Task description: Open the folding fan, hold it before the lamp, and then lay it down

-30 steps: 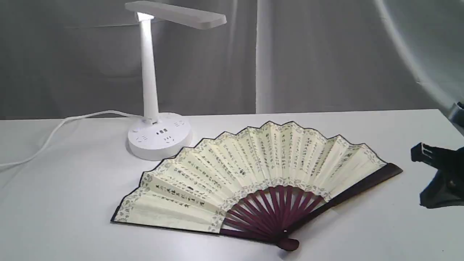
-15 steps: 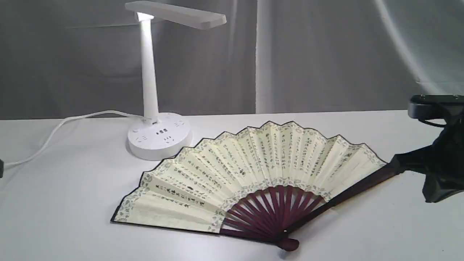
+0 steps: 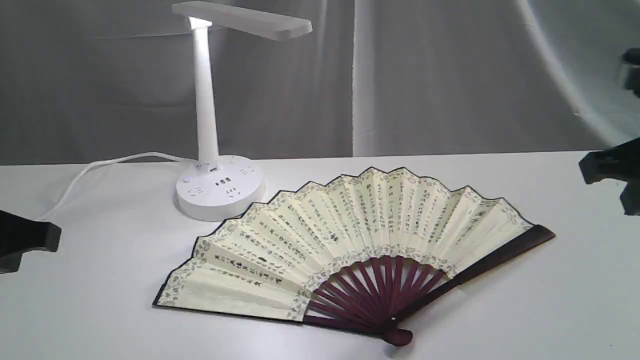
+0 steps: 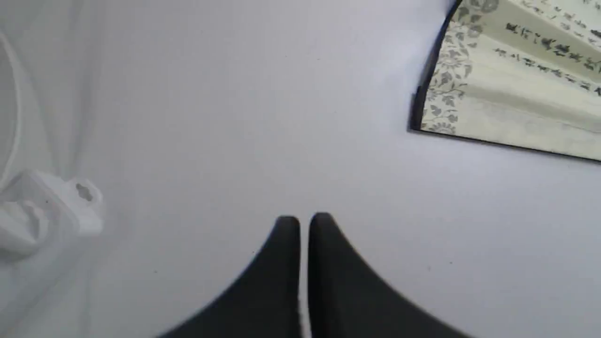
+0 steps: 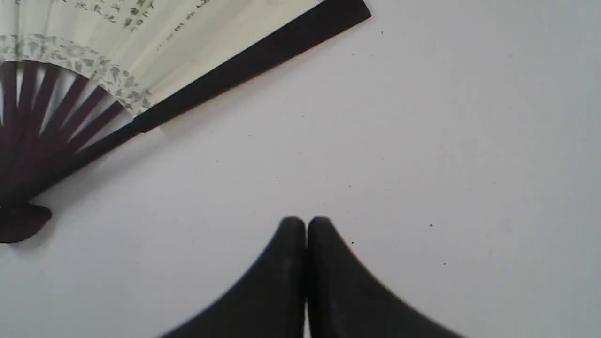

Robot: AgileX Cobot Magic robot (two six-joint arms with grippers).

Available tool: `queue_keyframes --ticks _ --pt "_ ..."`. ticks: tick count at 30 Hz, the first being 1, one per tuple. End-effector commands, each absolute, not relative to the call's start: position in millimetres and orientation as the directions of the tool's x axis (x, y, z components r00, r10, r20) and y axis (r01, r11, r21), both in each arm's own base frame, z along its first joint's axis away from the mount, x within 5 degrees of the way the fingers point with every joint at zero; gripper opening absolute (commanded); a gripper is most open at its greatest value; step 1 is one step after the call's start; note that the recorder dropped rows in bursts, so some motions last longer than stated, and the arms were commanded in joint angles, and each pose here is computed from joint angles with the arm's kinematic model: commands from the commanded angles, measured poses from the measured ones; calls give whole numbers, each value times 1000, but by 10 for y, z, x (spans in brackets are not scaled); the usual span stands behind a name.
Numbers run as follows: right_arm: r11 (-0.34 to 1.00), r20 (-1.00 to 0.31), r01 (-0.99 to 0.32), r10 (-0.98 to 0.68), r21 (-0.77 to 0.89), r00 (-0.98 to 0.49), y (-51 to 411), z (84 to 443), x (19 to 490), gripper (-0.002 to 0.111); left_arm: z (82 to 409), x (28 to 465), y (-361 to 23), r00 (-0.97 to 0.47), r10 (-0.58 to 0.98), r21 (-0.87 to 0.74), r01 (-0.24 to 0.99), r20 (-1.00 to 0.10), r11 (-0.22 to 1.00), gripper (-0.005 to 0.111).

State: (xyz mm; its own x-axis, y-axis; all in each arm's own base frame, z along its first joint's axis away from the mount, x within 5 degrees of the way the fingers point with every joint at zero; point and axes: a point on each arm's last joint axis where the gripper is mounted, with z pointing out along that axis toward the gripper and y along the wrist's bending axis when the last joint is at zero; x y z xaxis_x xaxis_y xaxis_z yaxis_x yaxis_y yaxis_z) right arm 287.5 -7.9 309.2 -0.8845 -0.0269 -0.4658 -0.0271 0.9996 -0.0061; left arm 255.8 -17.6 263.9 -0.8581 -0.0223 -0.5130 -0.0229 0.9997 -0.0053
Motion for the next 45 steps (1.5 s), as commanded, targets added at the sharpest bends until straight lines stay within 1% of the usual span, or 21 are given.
queue_keyframes --ticks 1,6,11,19,27,32,36,39,45 --pt "999 -527 -28 -33 -18 -849 -67 3324 2708 0 2840 2459 -180 -812 -7 -4 -6 -584 1000 0" --pt "999 -591 -27 -35 -22 -806 -60 3570 2473 0 3121 2211 -155 -751 -15 -13 -8 -660 1000 0" --pt "999 -643 -26 -36 -26 -765 -51 3726 2205 0 3355 1949 -129 -688 -22 -22 -9 -726 1000 0" --pt "998 -710 -20 -60 -65 -701 -58 3763 1636 0 3722 1458 -80 -517 -35 -39 -3 -855 999 0" --pt "997 -791 -11 -64 -72 -608 -42 3722 1060 0 3962 936 -31 -338 -50 -56 8 -940 998 0" --pt "997 -828 -6 -66 -75 -556 -33 3595 740 0 3958 645 -3 -262 -57 -63 12 -963 998 0" --pt "997 -833 -7 -68 -77 -549 -26 3438 517 0 3869 397 22 -227 -63 -67 12 -972 998 0" --pt "997 -848 -4 -69 -78 -525 -21 3379 346 0 3812 211 43 -174 -64 -67 12 -983 998 0" --pt "997 -923 10 -71 -81 -378 -10 3365 -34 0 3688 -118 91 -66 -57 -57 3 -996 998 0"
